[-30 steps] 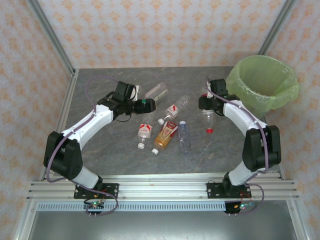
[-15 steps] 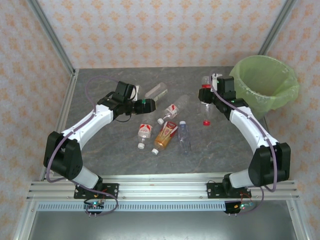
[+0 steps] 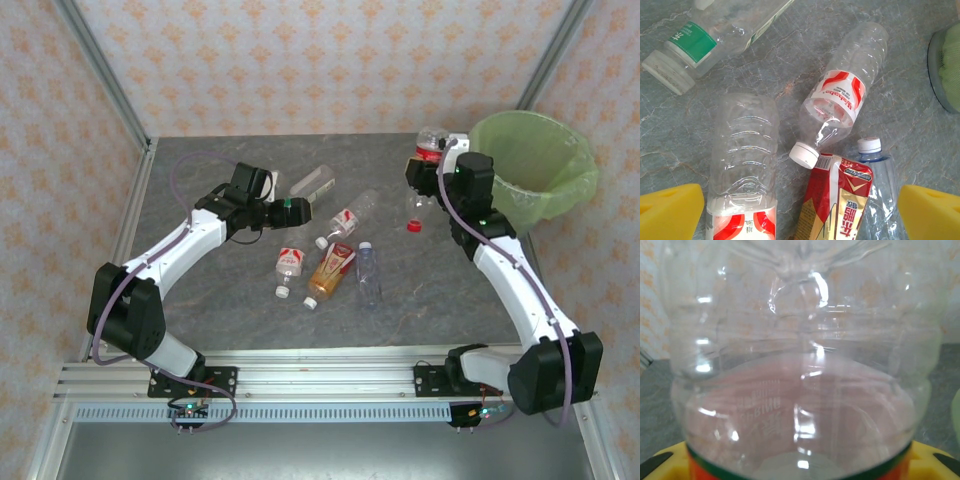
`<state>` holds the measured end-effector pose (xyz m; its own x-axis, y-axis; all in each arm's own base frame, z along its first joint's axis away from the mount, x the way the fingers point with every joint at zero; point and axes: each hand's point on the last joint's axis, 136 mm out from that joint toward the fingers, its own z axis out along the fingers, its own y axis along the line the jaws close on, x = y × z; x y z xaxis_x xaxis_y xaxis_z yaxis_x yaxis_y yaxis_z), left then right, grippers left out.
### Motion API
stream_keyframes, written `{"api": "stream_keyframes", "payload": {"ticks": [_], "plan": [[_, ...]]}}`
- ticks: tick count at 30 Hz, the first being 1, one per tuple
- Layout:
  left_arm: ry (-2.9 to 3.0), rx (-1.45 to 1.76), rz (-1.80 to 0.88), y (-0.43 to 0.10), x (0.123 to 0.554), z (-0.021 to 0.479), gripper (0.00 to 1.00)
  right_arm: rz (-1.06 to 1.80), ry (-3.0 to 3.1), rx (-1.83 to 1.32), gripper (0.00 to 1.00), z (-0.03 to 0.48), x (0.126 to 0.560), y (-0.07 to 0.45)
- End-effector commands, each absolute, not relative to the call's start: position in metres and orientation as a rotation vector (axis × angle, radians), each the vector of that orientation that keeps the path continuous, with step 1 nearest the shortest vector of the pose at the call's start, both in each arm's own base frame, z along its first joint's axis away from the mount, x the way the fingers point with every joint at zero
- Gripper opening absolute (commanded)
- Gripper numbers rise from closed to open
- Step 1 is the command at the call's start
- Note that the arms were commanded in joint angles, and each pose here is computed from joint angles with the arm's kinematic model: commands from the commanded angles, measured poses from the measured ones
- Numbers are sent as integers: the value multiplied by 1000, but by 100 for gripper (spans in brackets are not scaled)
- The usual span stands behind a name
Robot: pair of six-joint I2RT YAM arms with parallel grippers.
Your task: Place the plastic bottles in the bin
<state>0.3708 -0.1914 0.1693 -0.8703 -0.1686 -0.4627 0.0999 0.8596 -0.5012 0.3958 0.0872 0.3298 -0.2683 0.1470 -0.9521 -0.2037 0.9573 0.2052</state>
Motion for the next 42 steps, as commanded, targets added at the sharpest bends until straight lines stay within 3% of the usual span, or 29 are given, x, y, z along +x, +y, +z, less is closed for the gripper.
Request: {"api": "stream_keyframes", "payload": {"ticks": [1,12,30,42], "plan": [[2533,-16,-701,-194,373,172,100,282,1634,-70,49,377,391,82],[2551,-21,-693,-194,373,167,100,156,1522,-65,49,429,383,65],[2555,-22,-691,-193,373,168,100,-292,1378,258,52,495,379,-69],[2557,-24,-694,-194,372,167,100,-664,1458,267,54,450,386,-114]]}}
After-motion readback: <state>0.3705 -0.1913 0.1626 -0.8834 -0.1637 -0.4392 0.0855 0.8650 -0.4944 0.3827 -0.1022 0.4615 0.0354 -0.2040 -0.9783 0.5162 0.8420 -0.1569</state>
